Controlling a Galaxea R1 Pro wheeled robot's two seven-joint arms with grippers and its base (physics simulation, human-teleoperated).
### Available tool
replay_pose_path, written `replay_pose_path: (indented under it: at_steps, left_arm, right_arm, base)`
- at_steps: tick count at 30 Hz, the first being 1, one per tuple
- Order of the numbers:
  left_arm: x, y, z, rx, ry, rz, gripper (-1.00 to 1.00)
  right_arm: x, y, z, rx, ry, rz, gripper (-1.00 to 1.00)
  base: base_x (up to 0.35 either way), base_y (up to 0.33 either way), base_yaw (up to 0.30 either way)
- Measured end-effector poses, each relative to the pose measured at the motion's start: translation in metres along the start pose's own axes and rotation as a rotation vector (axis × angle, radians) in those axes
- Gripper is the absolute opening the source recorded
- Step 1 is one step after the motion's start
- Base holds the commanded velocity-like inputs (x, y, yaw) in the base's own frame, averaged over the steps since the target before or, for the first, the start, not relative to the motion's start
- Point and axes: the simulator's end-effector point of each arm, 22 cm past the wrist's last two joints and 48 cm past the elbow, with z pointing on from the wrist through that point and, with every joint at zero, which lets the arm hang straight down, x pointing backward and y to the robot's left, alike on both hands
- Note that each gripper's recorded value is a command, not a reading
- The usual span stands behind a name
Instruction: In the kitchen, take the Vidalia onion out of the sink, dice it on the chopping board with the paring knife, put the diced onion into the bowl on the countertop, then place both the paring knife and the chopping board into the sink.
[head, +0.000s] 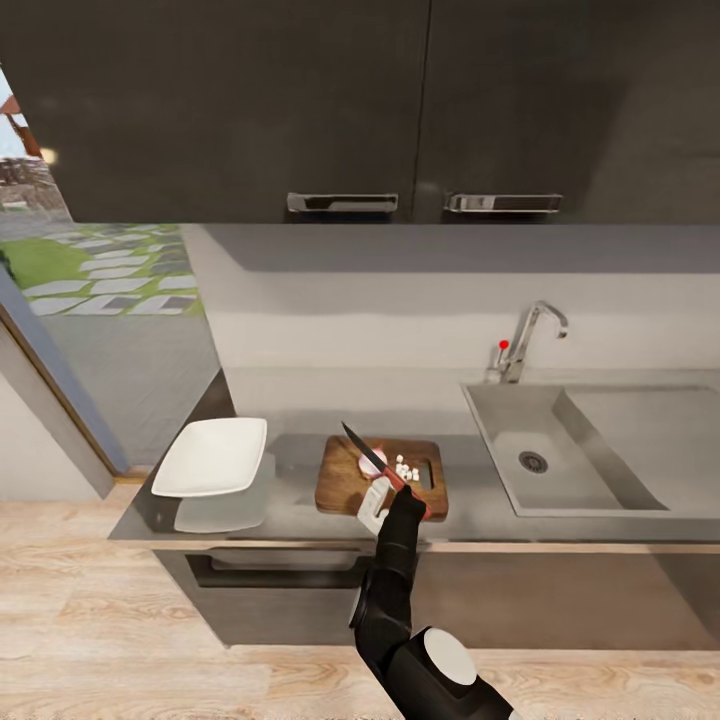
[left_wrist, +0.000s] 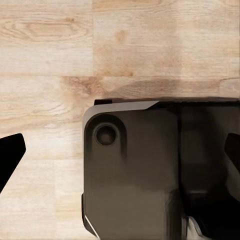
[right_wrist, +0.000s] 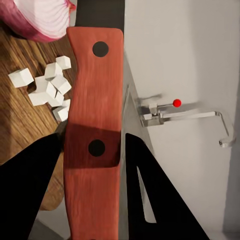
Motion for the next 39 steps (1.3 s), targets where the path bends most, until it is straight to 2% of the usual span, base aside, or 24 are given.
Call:
replay_pose_path:
  at_steps: [39]
  left_arm:
    - [0.025,0.0,-0.002,0.0,0.067,-0.001,1.0]
  right_arm:
    - [0.009,0.034,0.007,-0.061,0.021,-0.017,-1.0]
  base:
    - [0.008,0.0,0.0]
